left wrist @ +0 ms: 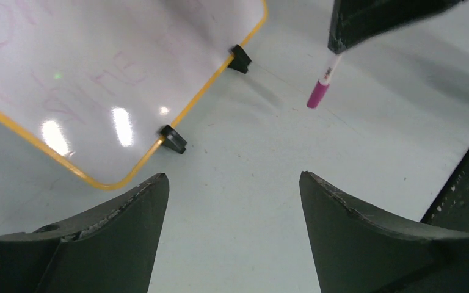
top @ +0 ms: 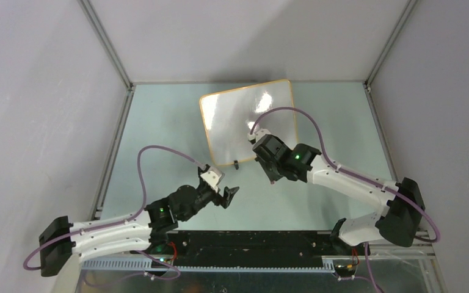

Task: Write a sentence on the whiteboard
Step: Put down the whiteboard marker at the center of the board.

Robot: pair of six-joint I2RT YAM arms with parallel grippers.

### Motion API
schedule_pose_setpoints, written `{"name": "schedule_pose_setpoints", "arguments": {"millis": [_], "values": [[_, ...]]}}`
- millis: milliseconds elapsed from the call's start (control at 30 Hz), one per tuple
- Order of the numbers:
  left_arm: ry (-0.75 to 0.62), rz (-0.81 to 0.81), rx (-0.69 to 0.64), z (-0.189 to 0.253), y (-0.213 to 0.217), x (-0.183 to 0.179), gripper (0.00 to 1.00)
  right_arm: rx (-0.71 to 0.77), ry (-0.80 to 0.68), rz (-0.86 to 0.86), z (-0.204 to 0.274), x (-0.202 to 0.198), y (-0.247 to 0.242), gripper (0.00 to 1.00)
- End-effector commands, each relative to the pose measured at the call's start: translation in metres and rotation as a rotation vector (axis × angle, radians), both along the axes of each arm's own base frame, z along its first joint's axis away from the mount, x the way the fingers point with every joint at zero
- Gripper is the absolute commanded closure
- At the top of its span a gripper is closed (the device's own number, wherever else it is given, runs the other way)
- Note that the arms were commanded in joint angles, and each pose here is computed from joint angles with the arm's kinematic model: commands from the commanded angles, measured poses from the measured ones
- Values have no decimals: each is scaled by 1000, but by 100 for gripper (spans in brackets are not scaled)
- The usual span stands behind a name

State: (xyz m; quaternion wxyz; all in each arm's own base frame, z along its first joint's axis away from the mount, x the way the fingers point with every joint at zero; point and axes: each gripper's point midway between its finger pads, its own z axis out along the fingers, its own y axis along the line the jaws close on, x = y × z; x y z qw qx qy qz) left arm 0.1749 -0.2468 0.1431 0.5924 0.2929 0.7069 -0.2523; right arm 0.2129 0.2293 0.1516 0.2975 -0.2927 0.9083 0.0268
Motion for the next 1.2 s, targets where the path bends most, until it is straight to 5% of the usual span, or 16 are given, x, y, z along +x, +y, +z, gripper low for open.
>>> {"name": "schedule_pose_setpoints", "arguments": {"millis": [0, 233, 433, 800, 1167], "values": [[17, 146, -37, 28, 14, 16, 14, 17, 5, -12, -14, 1, 4, 100], [62, 264, -38, 35, 33, 32, 11, 7, 78, -45, -74, -12, 0, 100], [135, 446, -97, 45, 66, 51, 4, 76, -10, -70, -32, 4, -4, 100], [245, 719, -253, 63, 125, 70, 1, 920, 173, -98, 37, 24, 13, 100], [307, 794, -268, 53, 143, 82, 1, 1162, 367, -261, -21, 46, 18, 97]]}}
